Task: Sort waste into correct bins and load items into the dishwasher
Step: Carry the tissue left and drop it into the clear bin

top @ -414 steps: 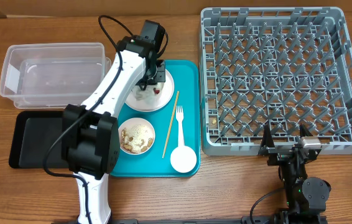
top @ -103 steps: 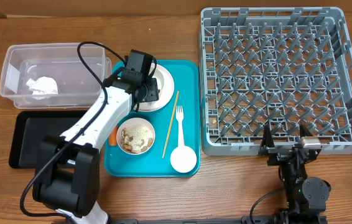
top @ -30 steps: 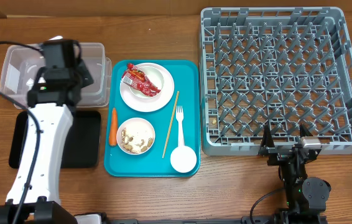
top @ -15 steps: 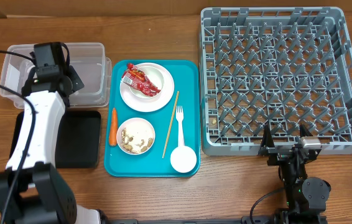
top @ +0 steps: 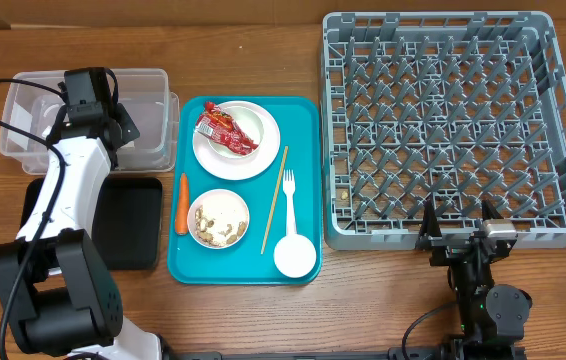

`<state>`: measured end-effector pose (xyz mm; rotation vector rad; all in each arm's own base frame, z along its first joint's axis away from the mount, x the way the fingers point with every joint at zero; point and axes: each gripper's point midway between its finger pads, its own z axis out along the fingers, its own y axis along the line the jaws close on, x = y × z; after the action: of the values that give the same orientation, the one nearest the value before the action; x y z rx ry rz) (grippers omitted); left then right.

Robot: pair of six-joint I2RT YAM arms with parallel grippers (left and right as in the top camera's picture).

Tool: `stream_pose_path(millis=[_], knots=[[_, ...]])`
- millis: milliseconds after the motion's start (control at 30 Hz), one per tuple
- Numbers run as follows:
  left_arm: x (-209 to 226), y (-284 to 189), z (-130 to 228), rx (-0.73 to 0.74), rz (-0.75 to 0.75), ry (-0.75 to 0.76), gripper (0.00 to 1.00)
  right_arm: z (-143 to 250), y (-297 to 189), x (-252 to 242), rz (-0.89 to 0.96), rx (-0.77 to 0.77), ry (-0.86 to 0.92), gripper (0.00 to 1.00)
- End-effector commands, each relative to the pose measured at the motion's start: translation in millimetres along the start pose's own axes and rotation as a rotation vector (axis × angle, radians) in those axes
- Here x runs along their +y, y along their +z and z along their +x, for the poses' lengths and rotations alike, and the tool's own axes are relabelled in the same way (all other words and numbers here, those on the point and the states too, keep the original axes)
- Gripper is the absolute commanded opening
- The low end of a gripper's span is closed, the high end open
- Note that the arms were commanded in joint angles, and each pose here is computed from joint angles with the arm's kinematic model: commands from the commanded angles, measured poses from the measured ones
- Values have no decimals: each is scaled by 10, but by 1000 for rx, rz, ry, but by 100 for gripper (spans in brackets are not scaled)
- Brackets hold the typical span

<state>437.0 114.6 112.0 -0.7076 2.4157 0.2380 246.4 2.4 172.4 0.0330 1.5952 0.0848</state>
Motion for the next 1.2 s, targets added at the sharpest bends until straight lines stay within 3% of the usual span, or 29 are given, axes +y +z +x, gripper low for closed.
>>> stream_pose_path(millis=[0, 333, 567, 733, 933, 1167], knots=[[-4, 27, -71, -14, 4, 10, 10, 19, 0, -35, 17, -4, -4, 100], [3, 330, 95, 39, -17, 19, 23, 19, 0, -35, 17, -4, -4, 100], [-37, 299, -9, 16, -8, 16, 33, 19, 0, -35, 17, -4, -4, 100], [-58, 63, -236, -2, 0, 11, 32, 19, 0, -35, 17, -4, -4, 100], [-100, -325, -526, -2, 22, 11, 42, 19, 0, -35, 17, -4, -4, 100], [-640, -805, -450, 115, 253, 61, 41, 19, 0, -35, 17, -4, -4, 100]])
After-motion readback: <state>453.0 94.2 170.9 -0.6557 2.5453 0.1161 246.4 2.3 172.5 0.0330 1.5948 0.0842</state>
